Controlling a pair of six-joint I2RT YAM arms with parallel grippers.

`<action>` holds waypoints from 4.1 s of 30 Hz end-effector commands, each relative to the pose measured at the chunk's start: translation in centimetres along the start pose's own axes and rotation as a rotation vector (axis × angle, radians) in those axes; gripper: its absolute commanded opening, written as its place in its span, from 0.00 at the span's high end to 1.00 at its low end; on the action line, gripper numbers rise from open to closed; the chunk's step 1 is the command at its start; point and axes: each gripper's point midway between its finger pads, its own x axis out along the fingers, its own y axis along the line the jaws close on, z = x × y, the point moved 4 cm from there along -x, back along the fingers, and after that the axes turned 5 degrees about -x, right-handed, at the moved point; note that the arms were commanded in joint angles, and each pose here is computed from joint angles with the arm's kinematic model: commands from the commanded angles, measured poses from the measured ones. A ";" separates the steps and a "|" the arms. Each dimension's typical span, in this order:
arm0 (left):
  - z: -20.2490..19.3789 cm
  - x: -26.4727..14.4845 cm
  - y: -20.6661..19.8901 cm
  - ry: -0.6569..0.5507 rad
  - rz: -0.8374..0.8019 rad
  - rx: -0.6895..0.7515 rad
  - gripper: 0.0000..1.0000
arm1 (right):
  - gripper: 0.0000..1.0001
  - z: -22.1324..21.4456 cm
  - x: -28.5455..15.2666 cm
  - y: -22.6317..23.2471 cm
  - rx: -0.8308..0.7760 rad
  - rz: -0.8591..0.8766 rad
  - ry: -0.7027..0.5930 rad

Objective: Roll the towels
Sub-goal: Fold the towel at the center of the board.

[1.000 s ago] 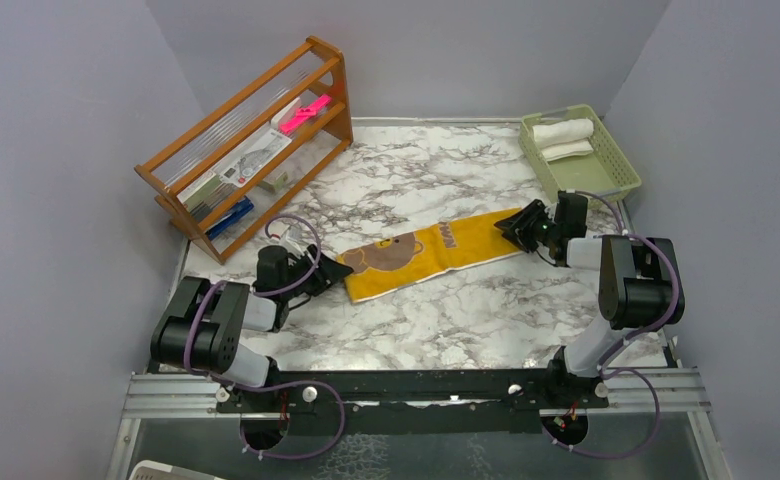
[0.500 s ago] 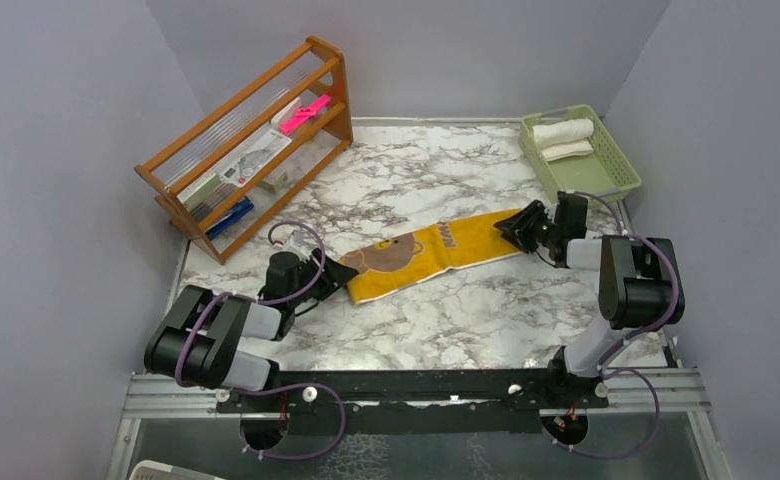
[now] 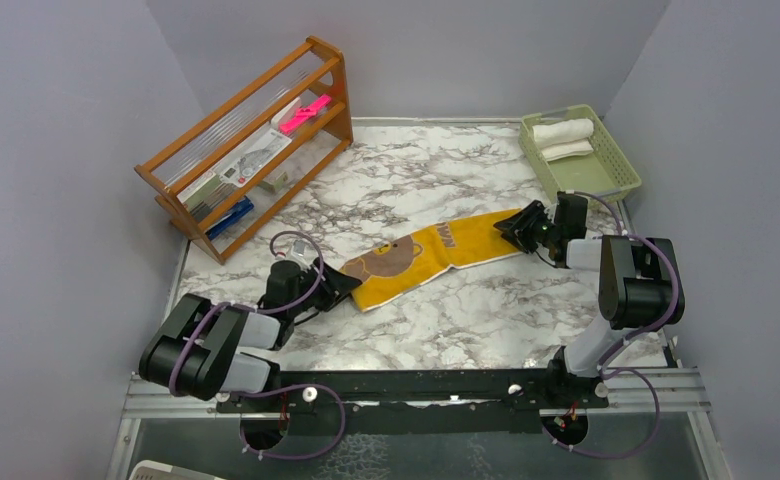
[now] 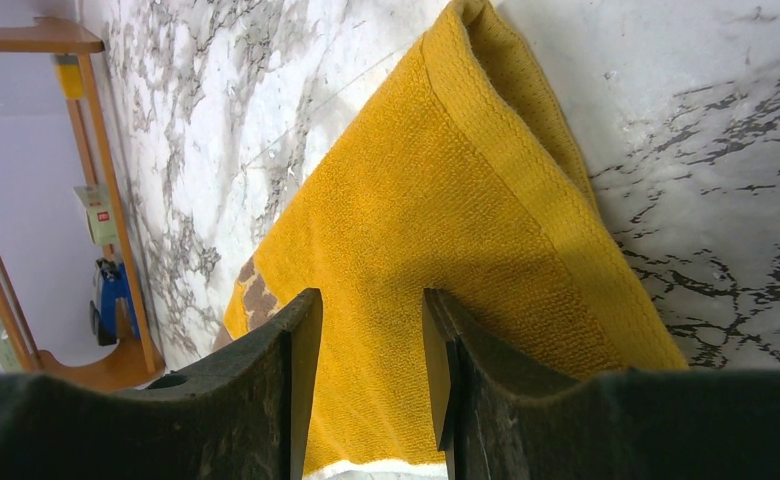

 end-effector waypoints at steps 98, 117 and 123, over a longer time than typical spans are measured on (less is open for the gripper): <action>-6.3 14.8 -22.1 0.530 0.271 0.770 1.00 | 0.15 2.6 -14.0 13.7 -0.511 -0.063 -0.430; -5.2 11.9 -30.3 0.452 -0.141 0.707 0.41 | 0.10 1.7 -12.1 11.7 -0.518 -0.098 -0.399; -1.3 9.6 -28.2 0.398 -0.175 0.671 0.39 | 0.09 -0.1 -8.8 8.9 -0.465 -0.105 -0.294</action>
